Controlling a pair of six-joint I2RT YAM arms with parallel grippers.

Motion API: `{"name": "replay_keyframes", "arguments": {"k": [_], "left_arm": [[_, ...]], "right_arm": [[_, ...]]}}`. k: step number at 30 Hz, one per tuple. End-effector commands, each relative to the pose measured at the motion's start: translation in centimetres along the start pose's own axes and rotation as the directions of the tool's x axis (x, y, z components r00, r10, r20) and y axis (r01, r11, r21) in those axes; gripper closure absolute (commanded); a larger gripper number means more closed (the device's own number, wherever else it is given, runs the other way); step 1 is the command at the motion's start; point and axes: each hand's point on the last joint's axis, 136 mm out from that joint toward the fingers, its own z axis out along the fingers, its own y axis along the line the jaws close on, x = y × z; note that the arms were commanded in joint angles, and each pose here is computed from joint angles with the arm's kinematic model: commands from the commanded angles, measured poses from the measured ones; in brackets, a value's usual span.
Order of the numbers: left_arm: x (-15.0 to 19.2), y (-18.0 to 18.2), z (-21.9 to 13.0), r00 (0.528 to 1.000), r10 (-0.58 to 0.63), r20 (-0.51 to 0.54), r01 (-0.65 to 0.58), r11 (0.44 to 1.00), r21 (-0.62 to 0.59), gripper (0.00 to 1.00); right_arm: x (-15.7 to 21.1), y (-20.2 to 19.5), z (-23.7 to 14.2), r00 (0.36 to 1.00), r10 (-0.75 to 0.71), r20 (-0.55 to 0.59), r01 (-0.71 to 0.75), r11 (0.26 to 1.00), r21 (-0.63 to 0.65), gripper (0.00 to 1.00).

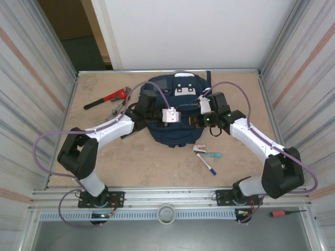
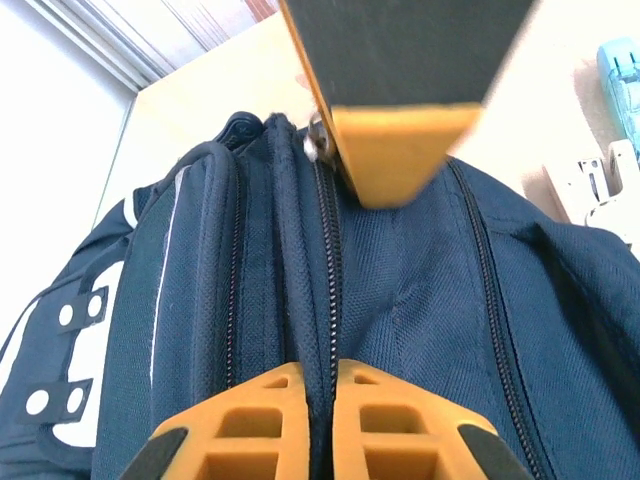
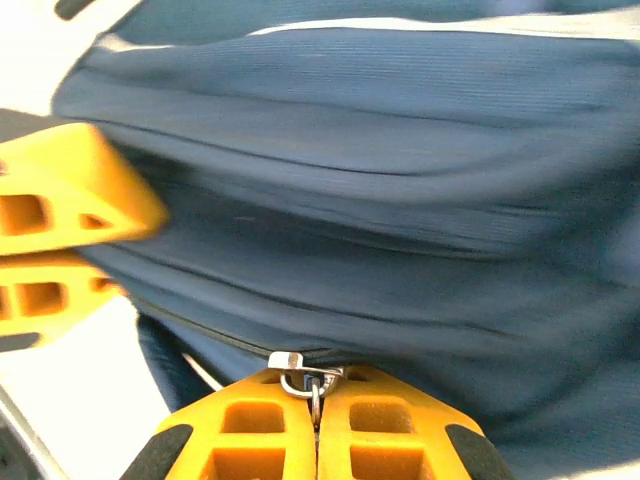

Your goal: Pack the student bag

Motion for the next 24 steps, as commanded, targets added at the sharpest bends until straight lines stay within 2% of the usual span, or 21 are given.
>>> {"name": "replay_keyframes", "arguments": {"k": [1,5,10,11,13,18,21,24], "left_arm": [[-0.7,2.7,-3.3,0.995,0.004,0.098,0.004,0.997,-0.083,1.00],[-0.1,3.5,-5.1,0.988,-0.028,0.150,0.044,0.994,-0.105,1.00],[3.2,4.3,-6.6,0.991,-0.094,0.092,0.108,0.980,-0.169,1.00],[3.9,4.1,-6.5,0.993,-0.102,0.065,0.112,0.978,-0.178,0.96],[4.3,3.8,-6.4,0.992,-0.122,0.040,0.127,0.977,-0.171,0.80],[2.5,1.9,-5.6,0.996,-0.088,-0.002,0.087,0.986,-0.144,0.48],[1.2,1.0,-5.0,0.999,-0.048,-0.019,0.045,0.989,-0.142,0.37],[-0.2,0.0,-3.7,0.999,0.014,-0.049,-0.021,0.992,-0.126,0.32]], "right_arm": [[0.6,-5.4,-0.7,0.992,0.129,-0.004,-0.126,0.975,0.186,1.00],[-0.3,-7.5,-0.7,0.989,0.145,0.008,-0.142,0.952,0.273,1.00],[-1.5,-3.9,0.7,1.000,0.016,-0.010,-0.014,0.987,0.162,1.00],[-1.4,-2.8,1.0,1.000,-0.009,-0.019,0.012,0.991,0.132,1.00],[-1.4,-1.1,1.4,0.999,-0.030,-0.027,0.032,0.997,0.070,1.00],[-1.7,2.5,1.3,0.998,-0.062,-0.011,0.061,0.997,-0.045,1.00],[-1.8,4.2,1.1,0.997,-0.078,-0.006,0.078,0.993,-0.085,1.00],[-1.9,5.3,1.0,0.996,-0.089,-0.001,0.088,0.990,-0.111,1.00]]}}
